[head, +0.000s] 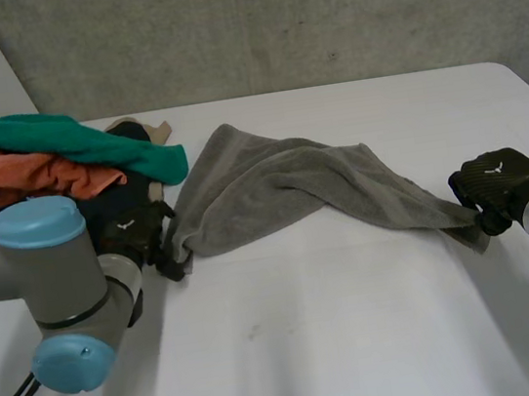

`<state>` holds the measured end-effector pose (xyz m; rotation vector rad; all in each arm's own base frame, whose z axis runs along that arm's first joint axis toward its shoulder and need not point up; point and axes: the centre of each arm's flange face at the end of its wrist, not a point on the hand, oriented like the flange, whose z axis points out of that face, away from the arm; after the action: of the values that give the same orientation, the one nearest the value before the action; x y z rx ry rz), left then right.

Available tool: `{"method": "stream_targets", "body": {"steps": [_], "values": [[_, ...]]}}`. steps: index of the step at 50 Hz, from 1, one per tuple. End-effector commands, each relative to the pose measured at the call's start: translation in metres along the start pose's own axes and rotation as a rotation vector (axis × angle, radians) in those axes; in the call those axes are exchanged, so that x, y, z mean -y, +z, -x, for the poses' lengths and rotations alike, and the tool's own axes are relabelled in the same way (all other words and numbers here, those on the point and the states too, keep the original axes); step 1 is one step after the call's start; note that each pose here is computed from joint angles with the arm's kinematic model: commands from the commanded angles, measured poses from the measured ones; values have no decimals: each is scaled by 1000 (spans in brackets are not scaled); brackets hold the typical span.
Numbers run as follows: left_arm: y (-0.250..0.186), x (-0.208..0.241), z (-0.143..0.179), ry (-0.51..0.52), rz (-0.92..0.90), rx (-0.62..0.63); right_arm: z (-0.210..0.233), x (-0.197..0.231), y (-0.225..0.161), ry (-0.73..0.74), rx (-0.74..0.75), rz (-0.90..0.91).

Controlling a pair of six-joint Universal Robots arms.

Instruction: Fold the laundry.

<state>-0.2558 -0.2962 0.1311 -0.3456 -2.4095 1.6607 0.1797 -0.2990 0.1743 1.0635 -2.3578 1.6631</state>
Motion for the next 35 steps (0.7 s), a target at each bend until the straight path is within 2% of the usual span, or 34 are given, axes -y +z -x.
{"method": "stream_targets", "body": {"steps": [1, 9, 13, 18, 22, 25, 31, 35], "values": [[17, -3, -7, -50, 9, -56, 2, -3, -1, 3, 6, 9], [38, 7, -6, -50, -43, -20, -1, -3, -8, -16, 13, 38], [37, 15, -2, -41, -66, 21, -15, 0, -33, -88, 19, 108], [27, 37, -4, -45, -122, 16, -33, -14, -74, -228, 138, 292], [18, 48, -8, -43, -148, 4, -34, -16, -94, -234, 278, 354], [14, 55, -11, -34, -169, -5, -41, -8, -91, -218, 259, 301], [2, 76, -23, 49, -233, -27, -78, 23, -69, -112, 43, 116], [-7, 92, -28, 115, -287, -34, -69, 60, -48, -91, 19, -66]]}}
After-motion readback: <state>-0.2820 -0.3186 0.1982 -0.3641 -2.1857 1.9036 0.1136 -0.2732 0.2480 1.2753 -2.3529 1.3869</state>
